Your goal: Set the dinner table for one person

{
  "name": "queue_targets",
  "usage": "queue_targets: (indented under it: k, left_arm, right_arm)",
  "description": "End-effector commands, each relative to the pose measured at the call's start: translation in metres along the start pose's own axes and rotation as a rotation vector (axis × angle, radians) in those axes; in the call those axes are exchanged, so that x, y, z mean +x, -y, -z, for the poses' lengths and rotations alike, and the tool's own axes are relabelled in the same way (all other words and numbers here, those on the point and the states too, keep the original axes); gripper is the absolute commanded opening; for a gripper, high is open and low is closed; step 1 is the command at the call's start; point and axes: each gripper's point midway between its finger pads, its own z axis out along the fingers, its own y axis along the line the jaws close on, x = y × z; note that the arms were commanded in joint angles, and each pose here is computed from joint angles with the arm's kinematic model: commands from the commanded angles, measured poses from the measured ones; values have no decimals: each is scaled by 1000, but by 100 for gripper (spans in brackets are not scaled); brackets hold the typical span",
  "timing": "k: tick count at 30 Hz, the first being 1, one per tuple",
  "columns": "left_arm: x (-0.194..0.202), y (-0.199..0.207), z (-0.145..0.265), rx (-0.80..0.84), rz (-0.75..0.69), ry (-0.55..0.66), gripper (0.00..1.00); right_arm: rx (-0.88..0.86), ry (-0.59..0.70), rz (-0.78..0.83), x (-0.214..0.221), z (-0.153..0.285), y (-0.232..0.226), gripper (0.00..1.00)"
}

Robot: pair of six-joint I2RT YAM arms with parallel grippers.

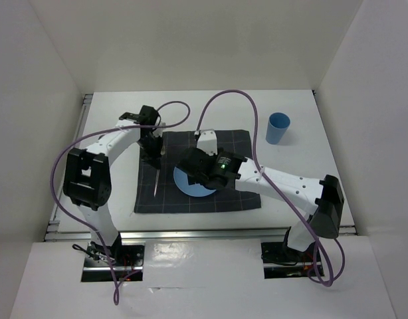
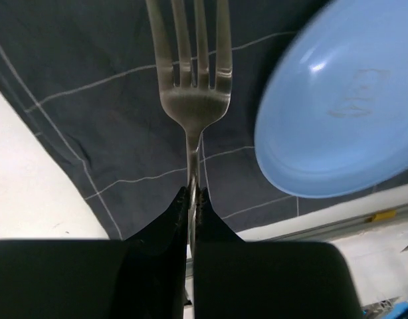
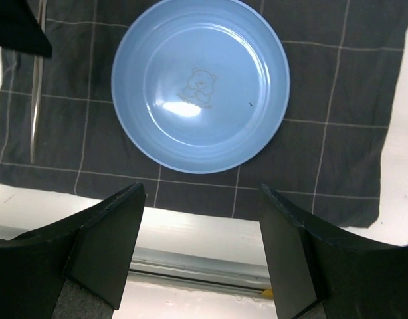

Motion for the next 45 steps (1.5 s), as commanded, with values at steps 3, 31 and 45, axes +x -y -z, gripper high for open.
queue_targets:
  k: [3,31,45]
  left_arm:
    - [3,-13,-21,-75,117,-45,0]
    - [2,-40,-63,-183,20,-167,45]
    - [-83,-38,62,-304,-193,356,65]
  right_arm:
    - [50,42,-70,-9,17,21,76]
    - [145,26,-16,-2,-1,33,82]
    - [94,45,-58,-7,8,33,82]
